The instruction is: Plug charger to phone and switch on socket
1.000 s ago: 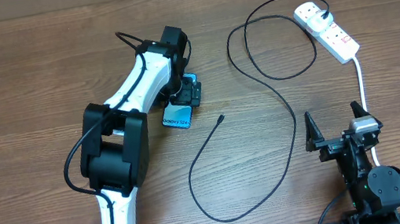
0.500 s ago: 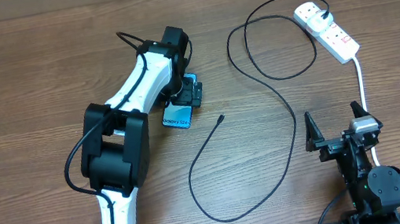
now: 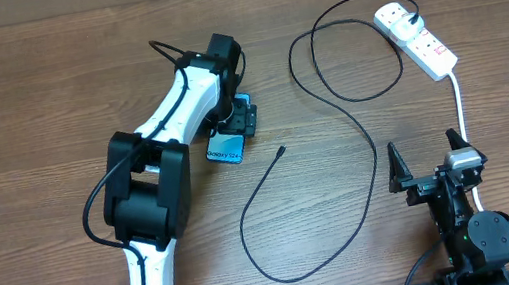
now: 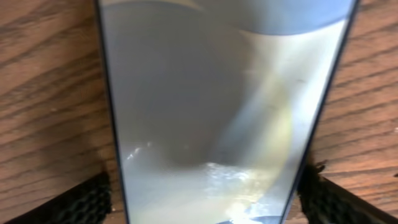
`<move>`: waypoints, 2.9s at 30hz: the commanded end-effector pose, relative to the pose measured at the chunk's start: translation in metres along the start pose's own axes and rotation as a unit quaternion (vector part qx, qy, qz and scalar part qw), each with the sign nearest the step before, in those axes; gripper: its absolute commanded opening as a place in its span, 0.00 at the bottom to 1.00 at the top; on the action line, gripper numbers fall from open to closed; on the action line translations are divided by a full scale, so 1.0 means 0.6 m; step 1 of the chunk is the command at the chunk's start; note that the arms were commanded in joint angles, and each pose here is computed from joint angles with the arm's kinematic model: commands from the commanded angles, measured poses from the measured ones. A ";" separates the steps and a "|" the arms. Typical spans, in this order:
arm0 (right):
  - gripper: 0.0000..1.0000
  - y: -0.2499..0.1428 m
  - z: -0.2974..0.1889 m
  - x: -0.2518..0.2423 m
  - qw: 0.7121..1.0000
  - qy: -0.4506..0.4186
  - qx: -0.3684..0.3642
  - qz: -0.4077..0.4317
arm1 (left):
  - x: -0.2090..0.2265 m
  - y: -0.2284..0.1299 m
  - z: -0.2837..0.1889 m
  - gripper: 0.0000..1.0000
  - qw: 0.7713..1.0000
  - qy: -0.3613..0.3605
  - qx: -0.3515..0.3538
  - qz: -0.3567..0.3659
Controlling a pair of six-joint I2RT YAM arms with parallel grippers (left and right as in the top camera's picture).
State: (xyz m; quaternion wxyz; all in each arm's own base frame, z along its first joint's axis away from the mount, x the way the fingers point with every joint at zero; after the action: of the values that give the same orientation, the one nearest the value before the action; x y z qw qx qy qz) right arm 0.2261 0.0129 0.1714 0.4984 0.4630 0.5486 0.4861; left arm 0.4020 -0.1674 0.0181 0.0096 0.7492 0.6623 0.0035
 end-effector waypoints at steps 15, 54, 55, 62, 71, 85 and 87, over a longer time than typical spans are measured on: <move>1.00 -0.002 0.000 -0.002 1.000 -0.003 -0.003 0.003 | -0.015 -0.050 0.068 0.77 0.998 -0.001 0.065 0.008; 1.00 -0.002 0.000 -0.002 1.000 -0.003 -0.003 0.003 | -0.094 -0.037 -0.101 0.68 0.972 -0.190 0.132 -0.046; 1.00 -0.002 0.000 -0.002 1.000 -0.003 -0.003 0.003 | -0.098 -0.036 -0.106 0.68 0.967 -0.209 0.136 -0.048; 1.00 -0.002 0.000 -0.002 1.000 -0.003 -0.003 0.003 | -0.116 -0.031 -0.151 0.68 0.920 -0.353 0.158 -0.056; 1.00 -0.002 0.000 -0.002 1.000 -0.003 -0.003 0.003 | -0.107 0.002 -0.230 0.68 0.829 -0.530 0.152 -0.091; 1.00 -0.002 0.000 -0.002 1.000 -0.003 -0.003 0.003 | -0.093 0.032 -0.323 0.68 0.706 -0.683 0.146 -0.117; 1.00 -0.002 0.000 -0.002 1.000 -0.003 -0.003 0.003 | -0.093 0.034 -0.330 0.68 0.695 -0.692 0.150 -0.121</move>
State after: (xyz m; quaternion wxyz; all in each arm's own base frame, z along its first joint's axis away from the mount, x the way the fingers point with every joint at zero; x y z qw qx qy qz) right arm 0.2261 0.0129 0.1715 0.4985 0.4629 0.5485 0.4862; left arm 0.4037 -0.2216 0.1869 0.3034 0.4787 0.5886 -0.5764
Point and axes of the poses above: each gripper's point midway between its finger pads, its own z axis out along the fingers, its own x axis along the line the jaws close on, y = z × x, the point moved 2 cm from there along -z, back along the fingers, and after that the axes turned 5 degrees about -z, right-handed, at the moved point
